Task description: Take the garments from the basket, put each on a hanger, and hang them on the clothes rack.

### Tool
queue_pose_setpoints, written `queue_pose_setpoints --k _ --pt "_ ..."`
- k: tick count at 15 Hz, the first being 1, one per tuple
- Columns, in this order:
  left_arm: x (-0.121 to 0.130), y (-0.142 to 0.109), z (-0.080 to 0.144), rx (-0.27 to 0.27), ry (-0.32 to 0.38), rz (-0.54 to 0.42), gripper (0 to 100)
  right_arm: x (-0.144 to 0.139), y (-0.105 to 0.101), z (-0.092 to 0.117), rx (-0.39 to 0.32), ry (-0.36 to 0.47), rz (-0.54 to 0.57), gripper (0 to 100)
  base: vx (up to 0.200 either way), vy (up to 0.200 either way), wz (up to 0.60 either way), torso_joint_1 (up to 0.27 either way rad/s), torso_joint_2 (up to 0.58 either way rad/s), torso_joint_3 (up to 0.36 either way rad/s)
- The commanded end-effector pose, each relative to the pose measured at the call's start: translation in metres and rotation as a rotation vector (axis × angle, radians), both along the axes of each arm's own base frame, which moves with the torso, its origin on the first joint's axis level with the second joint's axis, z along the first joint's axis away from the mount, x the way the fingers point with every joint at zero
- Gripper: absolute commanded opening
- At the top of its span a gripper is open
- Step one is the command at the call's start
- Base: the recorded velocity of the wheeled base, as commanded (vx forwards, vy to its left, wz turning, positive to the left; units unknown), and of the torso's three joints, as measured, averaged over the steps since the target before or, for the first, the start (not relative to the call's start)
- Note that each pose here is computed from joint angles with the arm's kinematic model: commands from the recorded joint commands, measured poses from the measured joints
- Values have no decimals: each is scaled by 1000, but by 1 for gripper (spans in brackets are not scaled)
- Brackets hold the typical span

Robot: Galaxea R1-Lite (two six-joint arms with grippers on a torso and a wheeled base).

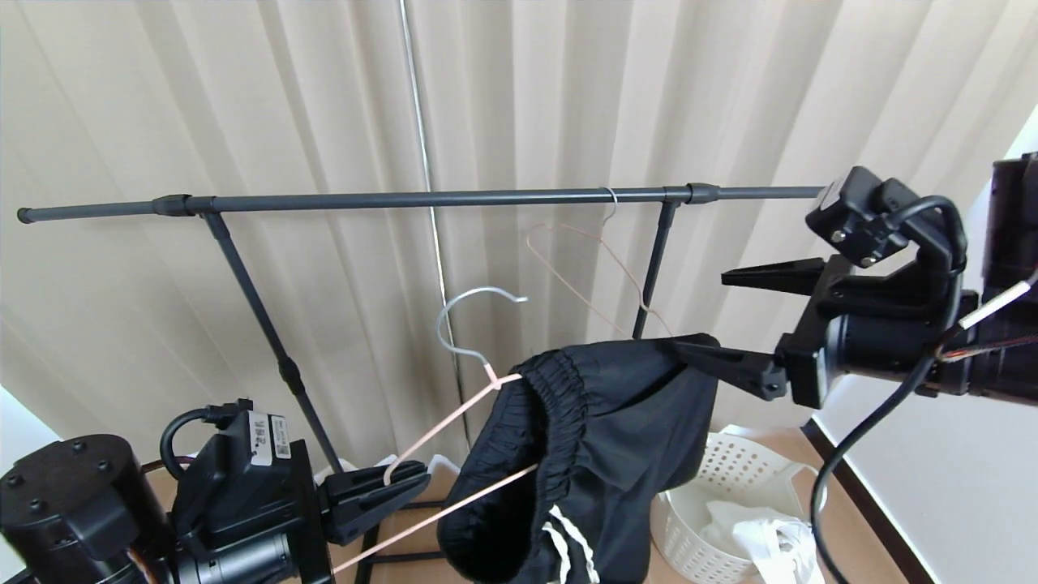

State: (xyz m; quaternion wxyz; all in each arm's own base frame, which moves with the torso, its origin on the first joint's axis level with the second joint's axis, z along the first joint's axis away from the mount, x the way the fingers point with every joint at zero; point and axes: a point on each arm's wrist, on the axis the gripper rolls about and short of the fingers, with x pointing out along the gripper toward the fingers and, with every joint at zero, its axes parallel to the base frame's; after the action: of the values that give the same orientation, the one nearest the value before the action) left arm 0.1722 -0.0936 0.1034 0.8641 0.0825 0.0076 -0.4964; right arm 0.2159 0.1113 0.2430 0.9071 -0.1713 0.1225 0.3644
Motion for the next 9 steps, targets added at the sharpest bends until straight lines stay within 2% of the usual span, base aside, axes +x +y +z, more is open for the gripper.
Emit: queue_pose_setpoints --k 1,4,6,7,9 --pt "0 -1 -4 19 1 -26 0 -6 -19 44 -74 -46 78 100 0 0 0 0 0 0" --pt "-3 -6 -11 57 -5 -64 0 -10 -18 69 -162 103 282 100 0 0 0 0 0 0" --pt "-5 -10 -13 77 -18 -88 0 -4 -13 64 -165 203 407 100 0 0 0 0 0 0" --pt "-6 -9 -14 81 -18 -89 0 4 -6 53 -179 252 468 100 0 0 0 0 0 0" --pt "-7 -10 -13 78 -24 -93 0 12 6 38 -184 298 550 100 0 0 0 0 0 0"
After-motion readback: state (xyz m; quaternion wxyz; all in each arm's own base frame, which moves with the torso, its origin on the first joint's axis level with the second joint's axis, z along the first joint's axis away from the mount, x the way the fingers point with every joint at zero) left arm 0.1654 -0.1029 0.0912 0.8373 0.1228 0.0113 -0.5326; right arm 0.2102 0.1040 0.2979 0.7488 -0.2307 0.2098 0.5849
